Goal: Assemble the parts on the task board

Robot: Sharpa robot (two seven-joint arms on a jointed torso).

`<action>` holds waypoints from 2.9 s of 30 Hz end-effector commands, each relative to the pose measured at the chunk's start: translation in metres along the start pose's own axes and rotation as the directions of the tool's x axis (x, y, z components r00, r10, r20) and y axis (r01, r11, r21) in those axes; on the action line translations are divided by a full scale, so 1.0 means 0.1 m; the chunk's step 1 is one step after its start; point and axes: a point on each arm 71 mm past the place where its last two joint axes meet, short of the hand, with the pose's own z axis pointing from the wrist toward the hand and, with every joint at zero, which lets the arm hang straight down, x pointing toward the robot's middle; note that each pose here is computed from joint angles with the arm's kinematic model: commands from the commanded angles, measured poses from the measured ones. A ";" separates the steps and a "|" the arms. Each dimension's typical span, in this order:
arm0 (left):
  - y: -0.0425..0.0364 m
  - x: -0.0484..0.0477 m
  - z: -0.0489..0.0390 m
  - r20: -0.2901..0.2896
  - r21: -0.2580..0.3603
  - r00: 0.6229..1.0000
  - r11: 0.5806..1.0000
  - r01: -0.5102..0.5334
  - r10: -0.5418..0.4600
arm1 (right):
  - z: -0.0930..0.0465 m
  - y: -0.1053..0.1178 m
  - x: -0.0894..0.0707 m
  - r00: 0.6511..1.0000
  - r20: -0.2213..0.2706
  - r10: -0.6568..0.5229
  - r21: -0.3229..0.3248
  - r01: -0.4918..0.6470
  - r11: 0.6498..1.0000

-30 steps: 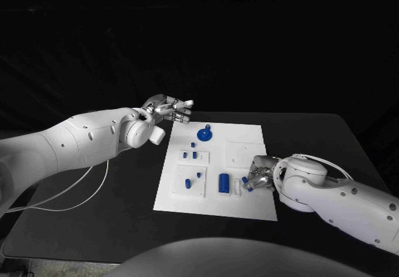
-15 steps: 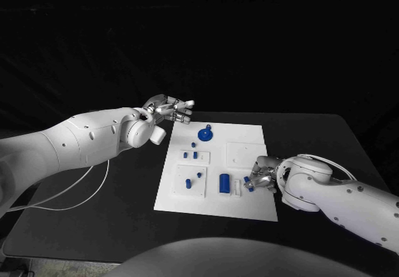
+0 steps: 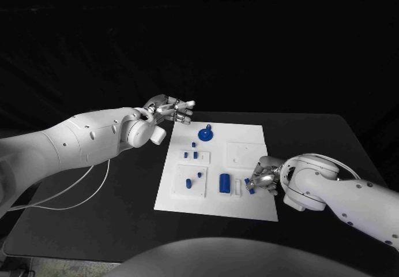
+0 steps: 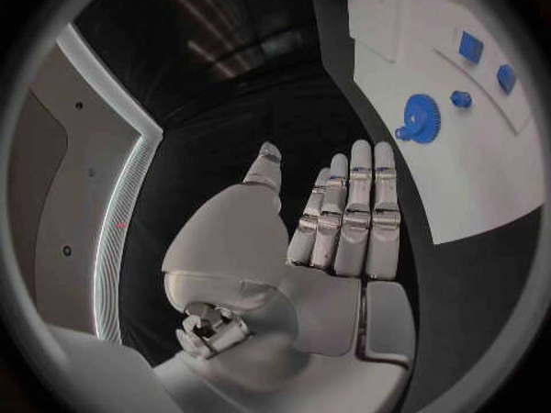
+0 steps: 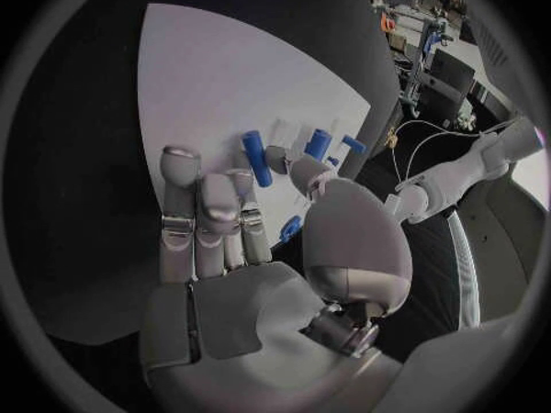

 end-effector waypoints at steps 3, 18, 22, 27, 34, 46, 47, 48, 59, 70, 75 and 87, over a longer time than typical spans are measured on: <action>-0.002 0.047 0.008 -0.027 0.002 1.000 1.000 0.002 -0.002 | -0.02 0.02 -0.01 0.997 -0.066 0.032 0.033 -0.029 0.999; -0.001 0.061 0.008 -0.034 -0.001 0.999 1.000 -0.003 0.003 | 0.01 0.10 -0.03 0.994 -0.102 0.045 0.029 -0.043 0.999; -0.001 0.058 0.006 -0.033 -0.002 0.999 1.000 -0.004 0.004 | 0.03 0.09 -0.01 0.993 -0.113 0.040 0.038 -0.036 0.999; 0.000 0.056 0.005 -0.033 -0.003 0.999 1.000 -0.004 0.004 | 0.06 0.08 0.01 0.994 -0.109 0.023 0.047 -0.018 0.999; 0.001 0.054 0.003 -0.032 -0.004 0.999 1.000 -0.005 0.005 | 0.06 0.08 0.01 0.996 -0.087 -0.002 0.051 0.007 0.999; 0.003 0.052 0.002 -0.034 -0.007 0.999 1.000 -0.007 0.007 | 0.04 0.14 0.01 0.998 -0.063 0.004 0.024 -0.002 1.000; 0.004 0.052 0.002 -0.034 -0.007 0.999 1.000 -0.007 0.007 | 0.04 0.14 0.01 0.998 -0.063 0.004 0.023 -0.002 1.000; 0.004 0.052 0.002 -0.034 -0.007 0.999 1.000 -0.007 0.007 | 0.04 0.14 0.01 0.998 -0.063 0.004 0.022 -0.002 1.000; 0.008 0.049 0.000 -0.036 -0.012 0.999 1.000 -0.009 0.009 | 0.03 0.16 0.03 0.997 -0.073 -0.001 0.013 0.002 1.000; 0.010 0.048 -0.001 -0.036 -0.014 0.999 1.000 -0.011 0.010 | 0.03 0.16 0.06 0.992 -0.123 -0.032 0.017 0.034 0.999; 0.010 0.052 -0.001 -0.039 -0.014 0.999 1.000 -0.012 0.011 | 0.03 0.16 0.07 0.991 -0.128 -0.037 0.019 0.040 0.999; 0.010 0.057 0.001 -0.042 -0.015 0.999 1.000 -0.013 0.012 | 0.03 0.18 0.06 0.994 -0.110 -0.023 0.014 0.024 1.000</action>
